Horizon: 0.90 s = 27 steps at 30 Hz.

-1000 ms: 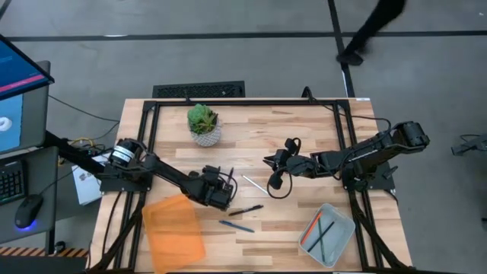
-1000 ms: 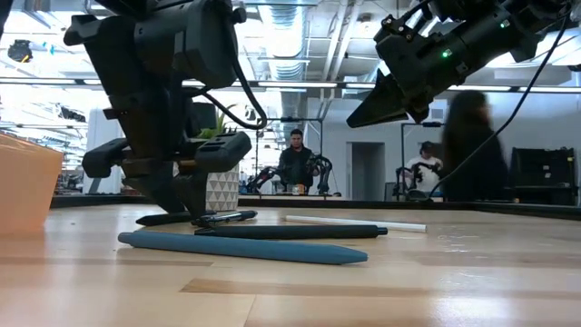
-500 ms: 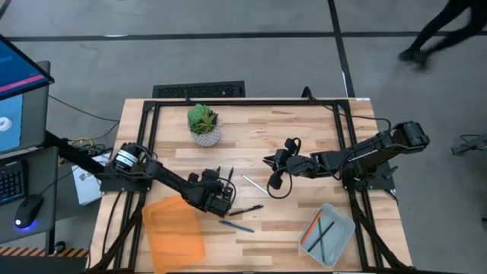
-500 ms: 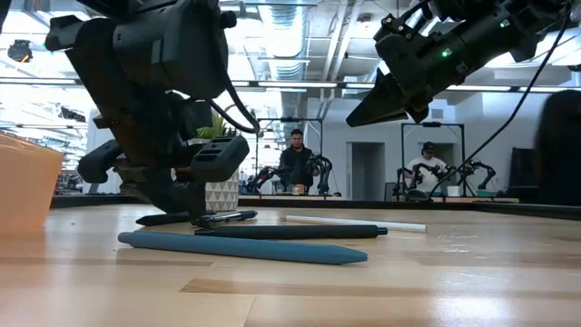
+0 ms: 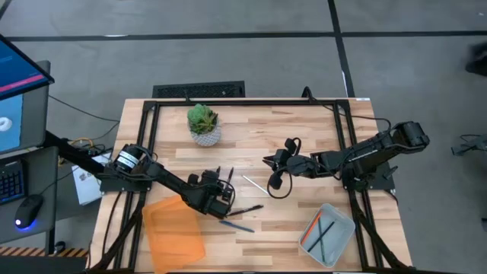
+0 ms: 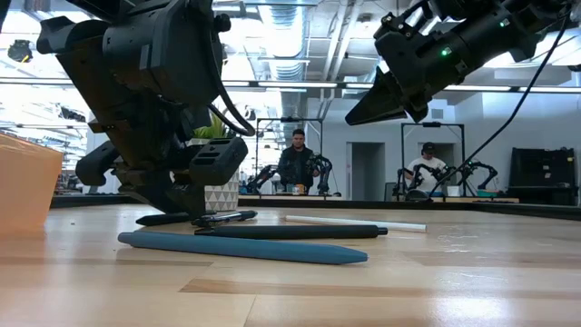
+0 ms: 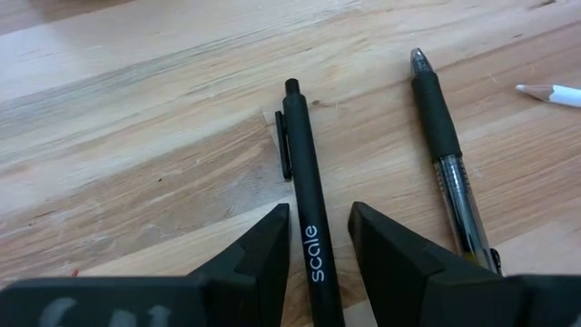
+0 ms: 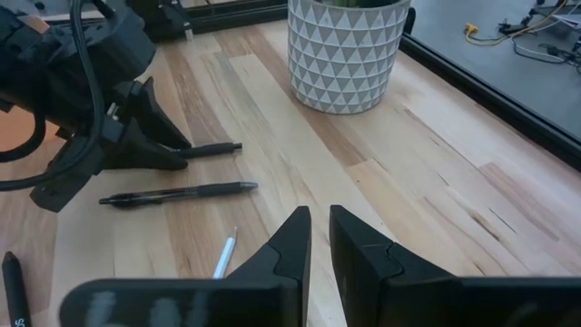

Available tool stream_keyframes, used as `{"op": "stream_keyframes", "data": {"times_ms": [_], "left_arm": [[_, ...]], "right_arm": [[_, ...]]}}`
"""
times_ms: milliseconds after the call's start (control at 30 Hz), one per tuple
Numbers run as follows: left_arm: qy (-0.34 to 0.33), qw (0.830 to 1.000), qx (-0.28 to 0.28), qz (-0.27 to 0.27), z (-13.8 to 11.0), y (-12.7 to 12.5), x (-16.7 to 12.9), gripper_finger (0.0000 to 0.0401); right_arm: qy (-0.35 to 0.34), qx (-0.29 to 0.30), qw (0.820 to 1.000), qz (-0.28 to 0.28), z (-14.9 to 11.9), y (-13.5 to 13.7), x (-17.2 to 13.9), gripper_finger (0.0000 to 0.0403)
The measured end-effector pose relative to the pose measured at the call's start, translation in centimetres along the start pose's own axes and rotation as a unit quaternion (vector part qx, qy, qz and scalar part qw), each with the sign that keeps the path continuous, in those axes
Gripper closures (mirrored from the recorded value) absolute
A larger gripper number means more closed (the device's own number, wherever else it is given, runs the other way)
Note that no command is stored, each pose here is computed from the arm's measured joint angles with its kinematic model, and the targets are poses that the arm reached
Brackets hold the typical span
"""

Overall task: Sort pens & pencils
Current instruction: Put the black pen into the orange bin

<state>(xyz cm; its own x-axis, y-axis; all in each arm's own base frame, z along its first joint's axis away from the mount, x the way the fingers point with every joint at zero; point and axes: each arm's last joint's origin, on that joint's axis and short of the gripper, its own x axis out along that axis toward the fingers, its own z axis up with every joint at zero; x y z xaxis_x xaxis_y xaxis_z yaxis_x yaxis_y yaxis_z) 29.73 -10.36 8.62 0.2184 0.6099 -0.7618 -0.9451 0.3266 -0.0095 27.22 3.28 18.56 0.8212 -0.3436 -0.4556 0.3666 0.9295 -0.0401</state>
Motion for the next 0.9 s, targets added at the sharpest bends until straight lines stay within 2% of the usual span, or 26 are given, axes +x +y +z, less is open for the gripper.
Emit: {"op": "stream_keyframes", "data": {"times_ms": [900], "left_arm": [[-0.015,1.0,-0.002,-0.014,-0.47,-0.47,-0.52,0.0287]], "right_arm": [[-0.001,0.0,1.0,0.001,0.02,0.01,0.0,0.0336]]}}
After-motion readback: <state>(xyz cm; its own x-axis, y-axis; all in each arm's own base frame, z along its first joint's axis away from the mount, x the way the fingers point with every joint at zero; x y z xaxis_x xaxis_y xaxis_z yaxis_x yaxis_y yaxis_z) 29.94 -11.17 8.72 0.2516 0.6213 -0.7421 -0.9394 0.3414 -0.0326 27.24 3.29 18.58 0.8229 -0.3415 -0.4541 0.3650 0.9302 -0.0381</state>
